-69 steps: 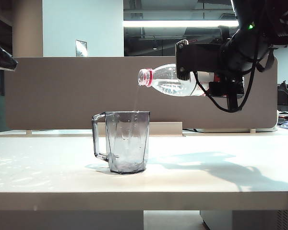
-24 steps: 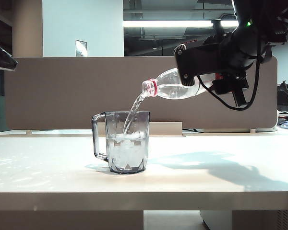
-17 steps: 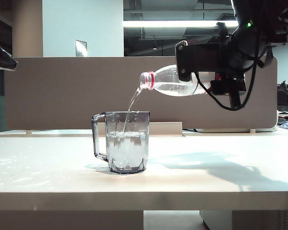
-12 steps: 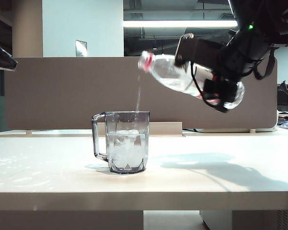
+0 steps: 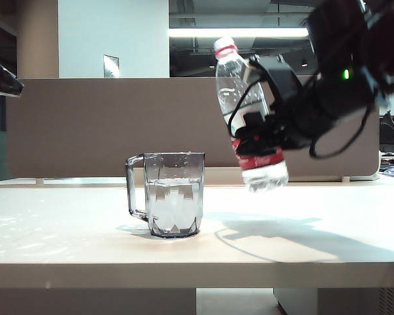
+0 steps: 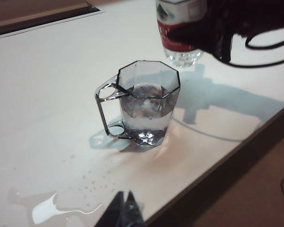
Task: Pick up the mineral water bottle on the table and pour water into the mug until it's half full.
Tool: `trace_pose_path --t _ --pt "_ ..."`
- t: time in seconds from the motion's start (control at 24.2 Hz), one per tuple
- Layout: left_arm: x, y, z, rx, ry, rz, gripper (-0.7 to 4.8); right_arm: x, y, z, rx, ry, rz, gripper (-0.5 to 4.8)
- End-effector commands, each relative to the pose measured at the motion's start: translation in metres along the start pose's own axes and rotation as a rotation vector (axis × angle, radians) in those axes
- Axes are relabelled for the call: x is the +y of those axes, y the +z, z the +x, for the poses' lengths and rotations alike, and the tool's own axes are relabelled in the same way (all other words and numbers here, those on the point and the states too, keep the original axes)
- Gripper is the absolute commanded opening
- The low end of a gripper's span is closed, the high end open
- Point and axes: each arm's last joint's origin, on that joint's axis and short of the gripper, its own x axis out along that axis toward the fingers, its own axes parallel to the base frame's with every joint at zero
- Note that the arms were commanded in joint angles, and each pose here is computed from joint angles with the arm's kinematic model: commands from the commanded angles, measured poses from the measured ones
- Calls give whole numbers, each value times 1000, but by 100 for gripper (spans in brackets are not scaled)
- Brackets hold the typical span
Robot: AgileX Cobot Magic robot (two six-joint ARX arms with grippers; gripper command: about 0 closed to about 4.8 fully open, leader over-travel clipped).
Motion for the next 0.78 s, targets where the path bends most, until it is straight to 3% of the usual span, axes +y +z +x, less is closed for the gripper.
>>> trace_pose_path --t 0.04,0.21,0.29,0.78 --pt "0 2 0 -12 0 -1 -1 1 -3 2 -126 -9 159 206" --pt "0 2 0 -12 0 -1 -1 6 -27 8 -206 1 347 206" --pt "0 2 0 -12 0 -1 -1 7 -33 7 -229 -19 378 206" --pt "0 2 0 -12 0 -1 -1 14 -73 -15 -124 -78 350 201"
